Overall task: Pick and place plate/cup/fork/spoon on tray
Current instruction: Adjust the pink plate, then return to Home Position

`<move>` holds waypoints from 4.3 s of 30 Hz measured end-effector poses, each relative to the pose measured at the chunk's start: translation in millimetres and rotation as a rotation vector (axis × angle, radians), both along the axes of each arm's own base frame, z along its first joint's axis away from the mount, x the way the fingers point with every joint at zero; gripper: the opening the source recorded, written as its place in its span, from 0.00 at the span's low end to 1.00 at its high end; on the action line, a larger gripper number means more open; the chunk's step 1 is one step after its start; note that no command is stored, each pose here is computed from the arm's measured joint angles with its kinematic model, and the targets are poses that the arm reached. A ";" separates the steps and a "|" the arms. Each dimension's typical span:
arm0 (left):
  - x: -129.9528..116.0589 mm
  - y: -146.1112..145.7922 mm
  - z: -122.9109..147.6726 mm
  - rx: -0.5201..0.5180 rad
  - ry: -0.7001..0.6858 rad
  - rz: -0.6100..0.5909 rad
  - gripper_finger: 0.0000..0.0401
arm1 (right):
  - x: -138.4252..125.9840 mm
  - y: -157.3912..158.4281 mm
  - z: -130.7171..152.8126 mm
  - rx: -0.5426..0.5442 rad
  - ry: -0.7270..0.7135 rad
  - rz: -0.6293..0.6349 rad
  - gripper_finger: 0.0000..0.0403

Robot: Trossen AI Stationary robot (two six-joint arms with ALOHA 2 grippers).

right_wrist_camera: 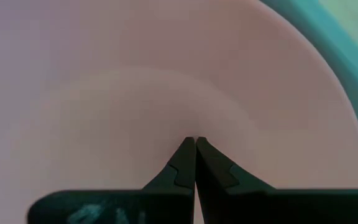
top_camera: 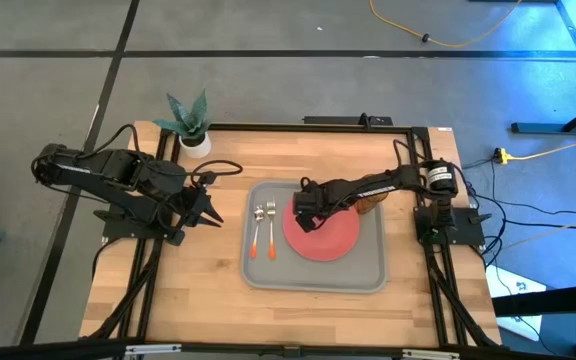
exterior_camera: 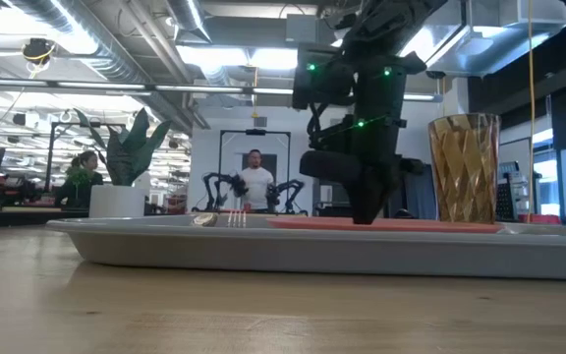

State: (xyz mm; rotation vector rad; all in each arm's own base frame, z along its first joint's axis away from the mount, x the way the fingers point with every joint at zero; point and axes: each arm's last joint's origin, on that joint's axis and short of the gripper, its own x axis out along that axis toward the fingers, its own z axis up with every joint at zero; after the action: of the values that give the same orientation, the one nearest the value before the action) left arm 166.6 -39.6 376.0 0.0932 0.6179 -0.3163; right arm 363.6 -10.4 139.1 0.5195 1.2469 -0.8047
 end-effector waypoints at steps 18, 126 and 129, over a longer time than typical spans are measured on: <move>0.0 0.0 -0.1 0.000 0.001 0.000 0.11 | 4.5 14.9 -0.1 0.079 -0.044 0.045 0.01; -128.6 34.3 -99.9 -0.110 -0.620 0.198 0.11 | -283.6 45.4 75.3 -0.211 -1.422 1.018 0.01; -117.6 31.4 -112.4 -0.110 -0.628 0.182 0.11 | -278.4 47.9 59.7 -0.192 -1.432 1.001 0.01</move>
State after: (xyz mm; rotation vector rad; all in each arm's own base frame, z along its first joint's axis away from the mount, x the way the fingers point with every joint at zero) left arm 48.9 -8.2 263.6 0.0265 -0.0151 -0.1301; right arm 85.2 37.5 198.9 0.1425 -0.0262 0.3591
